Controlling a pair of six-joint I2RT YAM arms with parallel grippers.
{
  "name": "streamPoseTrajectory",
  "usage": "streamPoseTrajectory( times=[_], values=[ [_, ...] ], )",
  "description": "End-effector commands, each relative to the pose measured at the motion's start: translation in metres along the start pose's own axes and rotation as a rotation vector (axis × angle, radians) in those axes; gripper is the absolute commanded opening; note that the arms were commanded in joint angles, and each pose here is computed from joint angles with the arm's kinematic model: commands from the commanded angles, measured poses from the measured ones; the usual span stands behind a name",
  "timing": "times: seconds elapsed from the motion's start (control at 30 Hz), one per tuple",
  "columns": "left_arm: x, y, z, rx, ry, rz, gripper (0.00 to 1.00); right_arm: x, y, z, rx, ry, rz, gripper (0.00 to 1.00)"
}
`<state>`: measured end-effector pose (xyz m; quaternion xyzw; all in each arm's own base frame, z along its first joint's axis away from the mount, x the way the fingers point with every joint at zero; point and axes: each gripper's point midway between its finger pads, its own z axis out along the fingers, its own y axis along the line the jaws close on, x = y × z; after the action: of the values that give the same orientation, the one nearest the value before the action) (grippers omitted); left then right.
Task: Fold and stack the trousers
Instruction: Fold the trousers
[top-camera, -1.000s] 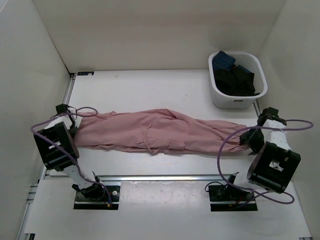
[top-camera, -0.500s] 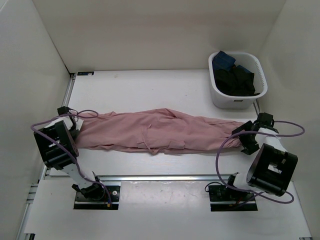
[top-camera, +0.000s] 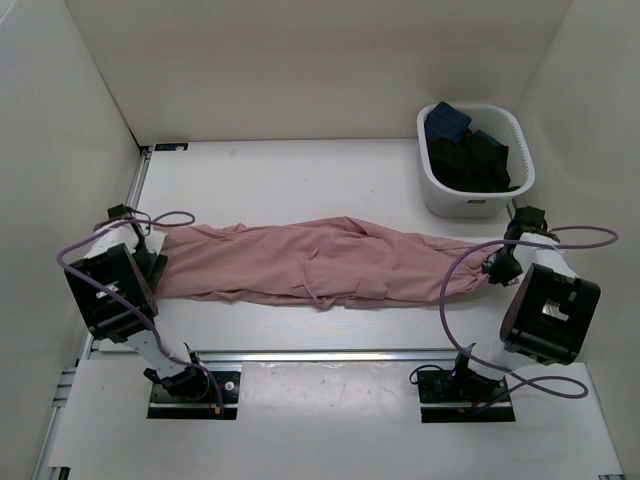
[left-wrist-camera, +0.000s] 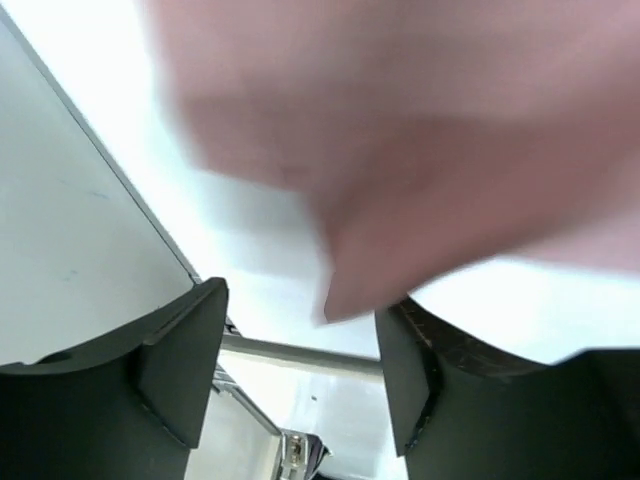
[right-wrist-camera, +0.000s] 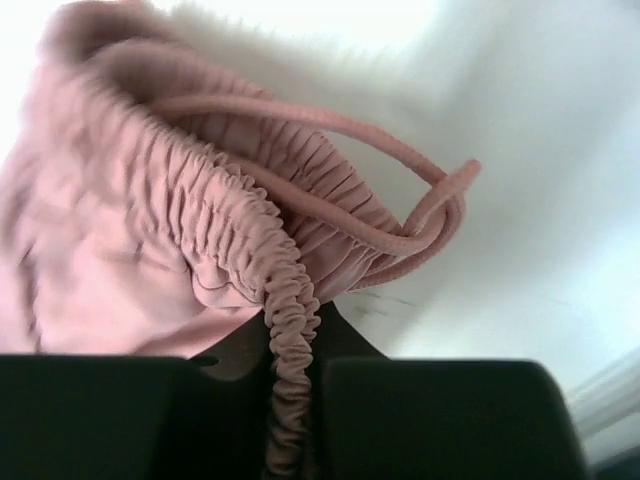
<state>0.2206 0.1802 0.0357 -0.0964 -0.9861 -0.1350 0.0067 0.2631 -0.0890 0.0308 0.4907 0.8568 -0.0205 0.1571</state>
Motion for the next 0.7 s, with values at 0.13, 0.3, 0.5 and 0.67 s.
streamPoseTrajectory(
  times=[0.13, 0.3, 0.5, 0.67],
  values=[
    [-0.054, -0.012, -0.084, 0.196, -0.292, -0.005, 0.76, -0.108, -0.001, -0.149, 0.213, -0.509, -0.208, 0.00],
    [-0.078, -0.058, -0.067, 0.303, -0.225, 0.014, 0.76, -0.051, 0.089, -0.205, 0.156, -0.673, -0.613, 0.00],
    [-0.097, -0.090, -0.056, 0.393, -0.233, -0.007, 0.76, 0.087, 0.156, -0.203, -0.020, -0.618, -0.741, 0.00],
    [-0.097, -0.133, -0.046, 0.438, -0.212, 0.076, 0.76, 0.176, 0.183, -0.198, -0.073, -0.580, -0.823, 0.00]
  ],
)
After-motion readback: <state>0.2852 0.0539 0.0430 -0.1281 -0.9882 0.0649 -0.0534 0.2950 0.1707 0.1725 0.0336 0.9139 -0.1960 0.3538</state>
